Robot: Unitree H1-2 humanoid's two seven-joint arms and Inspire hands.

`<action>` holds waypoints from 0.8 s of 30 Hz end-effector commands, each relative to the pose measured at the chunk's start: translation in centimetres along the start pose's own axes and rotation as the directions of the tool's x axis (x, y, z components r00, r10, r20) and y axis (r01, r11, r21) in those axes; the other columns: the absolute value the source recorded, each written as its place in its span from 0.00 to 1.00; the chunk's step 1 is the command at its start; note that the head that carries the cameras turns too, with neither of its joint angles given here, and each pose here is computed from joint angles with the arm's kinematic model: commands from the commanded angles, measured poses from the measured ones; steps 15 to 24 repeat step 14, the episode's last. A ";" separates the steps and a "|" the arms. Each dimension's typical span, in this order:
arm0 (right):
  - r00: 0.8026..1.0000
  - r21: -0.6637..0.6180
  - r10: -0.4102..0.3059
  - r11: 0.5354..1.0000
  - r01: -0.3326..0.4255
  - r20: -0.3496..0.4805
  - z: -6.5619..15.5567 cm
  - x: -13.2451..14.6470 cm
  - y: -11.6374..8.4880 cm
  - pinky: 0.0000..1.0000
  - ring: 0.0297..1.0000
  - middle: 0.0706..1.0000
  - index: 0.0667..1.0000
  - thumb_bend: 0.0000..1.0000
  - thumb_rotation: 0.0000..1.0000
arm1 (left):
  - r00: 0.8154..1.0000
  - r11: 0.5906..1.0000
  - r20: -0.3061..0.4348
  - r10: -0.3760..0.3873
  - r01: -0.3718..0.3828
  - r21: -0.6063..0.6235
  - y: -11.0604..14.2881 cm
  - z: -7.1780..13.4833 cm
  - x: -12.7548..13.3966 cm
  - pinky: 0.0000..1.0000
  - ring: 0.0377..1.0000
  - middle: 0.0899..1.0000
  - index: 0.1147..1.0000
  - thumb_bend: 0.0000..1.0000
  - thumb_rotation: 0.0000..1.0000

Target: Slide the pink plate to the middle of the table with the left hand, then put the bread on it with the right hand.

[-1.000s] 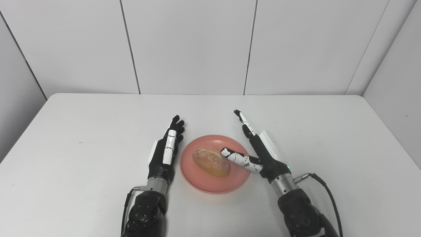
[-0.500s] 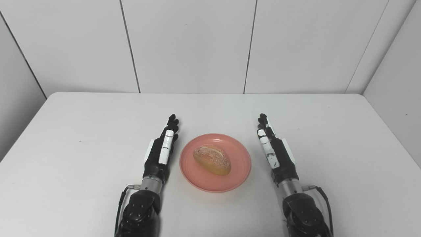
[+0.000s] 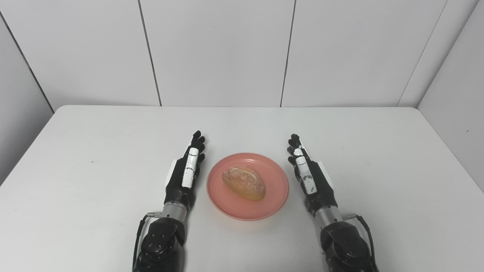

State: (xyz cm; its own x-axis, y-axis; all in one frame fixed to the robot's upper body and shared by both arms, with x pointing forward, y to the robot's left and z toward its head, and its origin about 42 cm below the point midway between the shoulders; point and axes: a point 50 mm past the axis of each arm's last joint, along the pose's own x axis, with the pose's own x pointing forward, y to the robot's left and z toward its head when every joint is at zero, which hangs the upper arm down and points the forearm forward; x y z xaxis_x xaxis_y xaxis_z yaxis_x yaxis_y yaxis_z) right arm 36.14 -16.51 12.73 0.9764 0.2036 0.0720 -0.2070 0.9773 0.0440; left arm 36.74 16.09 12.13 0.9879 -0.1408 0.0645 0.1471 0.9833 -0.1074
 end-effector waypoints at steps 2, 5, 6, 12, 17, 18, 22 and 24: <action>0.999 0.024 0.003 1.000 -0.004 0.054 1.9 0.9 0.5 1.00 1.00 1.00 1.00 0.70 1.00 | 0.997 1.000 0.071 -0.024 0.025 -0.003 -0.6 1.8 0.7 1.00 1.00 0.99 0.97 0.61 1.00; 0.999 0.034 -0.013 0.999 0.011 0.045 1.9 0.9 0.5 1.00 1.00 1.00 1.00 0.70 1.00 | 0.997 1.000 0.072 -0.028 0.029 -0.009 -0.6 1.8 0.5 1.00 1.00 0.99 0.97 0.61 1.00; 0.999 0.037 -0.019 0.999 0.017 0.042 1.8 1.0 0.5 1.00 1.00 1.00 1.00 0.70 1.00 | 0.997 0.999 0.073 -0.032 0.032 -0.006 -0.6 1.8 0.4 1.00 1.00 0.99 0.98 0.61 1.00; 0.999 0.042 -0.041 0.998 0.039 0.028 1.8 1.3 0.0 1.00 1.00 1.00 1.00 0.71 1.00 | 0.997 0.999 0.071 -0.042 0.043 -0.015 -0.6 1.6 0.2 1.00 1.00 1.00 0.99 0.63 1.00; 0.998 0.046 -0.051 0.998 0.049 0.031 1.8 1.4 -0.2 1.00 1.00 1.00 1.00 0.70 1.00 | 0.997 0.999 0.068 -0.043 0.043 -0.012 -0.6 1.6 0.2 1.00 1.00 1.00 0.99 0.63 1.00; 0.998 0.046 -0.051 0.998 0.049 0.031 1.8 1.4 -0.2 1.00 1.00 1.00 1.00 0.70 1.00 | 0.997 0.999 0.068 -0.043 0.043 -0.012 -0.6 1.6 0.2 1.00 1.00 1.00 0.99 0.63 1.00; 0.998 0.046 -0.051 0.998 0.049 0.031 1.8 1.4 -0.2 1.00 1.00 1.00 1.00 0.70 1.00 | 0.997 0.999 0.068 -0.043 0.043 -0.012 -0.6 1.6 0.2 1.00 1.00 1.00 0.99 0.63 1.00; 0.998 0.046 -0.051 0.998 0.049 0.031 1.8 1.4 -0.2 1.00 1.00 1.00 1.00 0.70 1.00 | 0.997 0.999 0.068 -0.043 0.043 -0.012 -0.6 1.6 0.2 1.00 1.00 1.00 0.99 0.63 1.00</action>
